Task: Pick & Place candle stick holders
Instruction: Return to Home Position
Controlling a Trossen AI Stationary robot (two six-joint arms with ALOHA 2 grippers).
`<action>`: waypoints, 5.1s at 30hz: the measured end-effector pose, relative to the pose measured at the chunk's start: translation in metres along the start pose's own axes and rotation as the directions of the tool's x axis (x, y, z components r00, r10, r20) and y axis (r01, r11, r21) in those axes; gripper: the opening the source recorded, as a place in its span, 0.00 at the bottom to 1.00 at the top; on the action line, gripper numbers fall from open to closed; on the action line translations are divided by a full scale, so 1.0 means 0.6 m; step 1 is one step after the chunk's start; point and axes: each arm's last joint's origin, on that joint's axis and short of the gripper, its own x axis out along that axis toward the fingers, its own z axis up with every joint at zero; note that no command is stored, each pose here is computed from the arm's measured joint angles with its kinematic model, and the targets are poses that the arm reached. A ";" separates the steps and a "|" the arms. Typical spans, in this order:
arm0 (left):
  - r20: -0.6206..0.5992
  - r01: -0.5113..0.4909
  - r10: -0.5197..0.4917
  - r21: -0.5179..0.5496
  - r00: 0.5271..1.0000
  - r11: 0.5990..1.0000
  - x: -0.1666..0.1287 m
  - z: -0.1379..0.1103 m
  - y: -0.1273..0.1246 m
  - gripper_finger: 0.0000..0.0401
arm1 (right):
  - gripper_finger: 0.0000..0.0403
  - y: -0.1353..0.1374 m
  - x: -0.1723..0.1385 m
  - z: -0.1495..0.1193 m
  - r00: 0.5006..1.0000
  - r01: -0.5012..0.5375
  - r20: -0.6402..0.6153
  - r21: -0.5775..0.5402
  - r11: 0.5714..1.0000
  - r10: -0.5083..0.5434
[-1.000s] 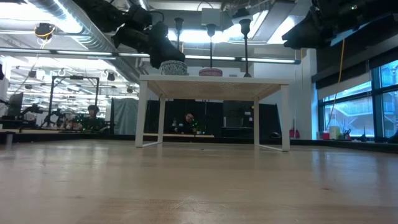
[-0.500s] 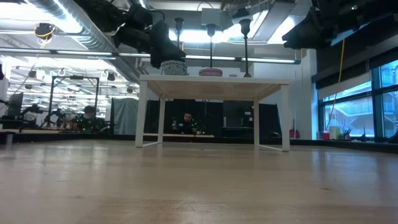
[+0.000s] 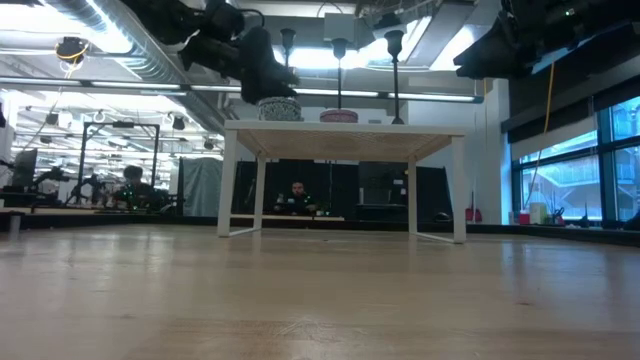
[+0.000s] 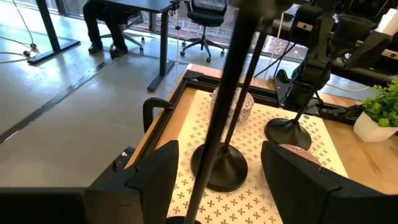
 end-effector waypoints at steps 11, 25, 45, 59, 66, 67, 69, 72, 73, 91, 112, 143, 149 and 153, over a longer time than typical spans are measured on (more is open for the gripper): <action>-0.020 -0.064 0.064 -0.010 0.998 0.998 -0.019 0.007 -0.010 0.67 | 0.50 0.000 0.000 0.000 1.000 0.001 0.001 0.007 1.000 -0.001; -0.056 -0.065 0.065 -0.011 0.996 0.998 -0.020 0.001 -0.010 0.73 | 0.50 0.000 0.000 0.001 1.000 0.000 0.007 0.009 1.000 0.000; -0.118 -0.097 0.108 0.096 0.987 0.991 -0.039 -0.001 -0.019 0.73 | 0.50 0.000 0.000 0.000 1.000 -0.001 0.000 0.014 1.000 0.001; -0.126 -0.156 0.172 0.131 0.977 0.979 -0.088 0.016 -0.049 0.73 | 0.50 0.000 0.000 0.000 1.000 -0.009 0.000 0.023 1.000 0.009; -0.151 -0.185 0.204 0.133 0.967 0.974 -0.098 0.015 -0.054 0.73 | 0.50 0.001 0.000 0.000 1.000 -0.009 0.001 0.023 1.000 0.009; -0.152 -0.186 0.205 0.132 0.967 0.974 -0.099 0.015 -0.054 0.73 | 0.50 0.000 0.000 0.000 1.000 -0.009 0.002 0.023 1.000 0.009; -0.150 -0.187 0.206 0.128 0.967 0.974 -0.101 0.016 -0.056 0.73 | 0.50 0.001 0.000 0.000 1.000 -0.009 0.001 0.023 1.000 0.009; -0.146 -0.190 0.206 0.118 0.968 0.975 -0.103 0.017 -0.057 0.73 | 0.50 0.000 0.000 0.000 1.000 -0.009 0.002 0.023 1.000 0.009; -0.147 -0.189 0.204 0.108 0.968 0.976 -0.102 0.017 -0.058 0.73 | 0.50 0.000 0.000 0.000 1.000 -0.009 0.001 0.023 1.000 0.009; -0.202 0.008 0.015 0.116 0.979 0.993 -0.061 0.012 -0.143 0.73 | 0.50 0.001 0.000 0.001 1.000 -0.009 0.006 0.024 1.000 0.009; -0.192 0.091 -0.055 0.184 0.980 0.979 -0.030 0.012 -0.253 0.73 | 0.50 0.001 0.000 0.003 1.000 -0.015 0.017 0.029 0.999 0.015; -0.161 0.294 -0.257 0.278 0.953 0.914 -0.039 -0.002 -0.418 0.73 | 0.50 0.019 -0.004 0.013 0.948 -0.317 0.063 0.080 0.945 0.313; -0.137 0.248 -0.217 0.283 0.967 0.927 -0.048 -0.012 -0.452 0.73 | 0.50 0.035 -0.011 0.012 0.924 -0.382 0.061 0.108 0.918 0.378; -0.126 0.257 -0.230 0.283 0.965 0.924 -0.046 -0.038 -0.470 0.73 | 0.50 0.046 -0.018 0.019 0.899 -0.435 0.104 0.112 0.894 0.425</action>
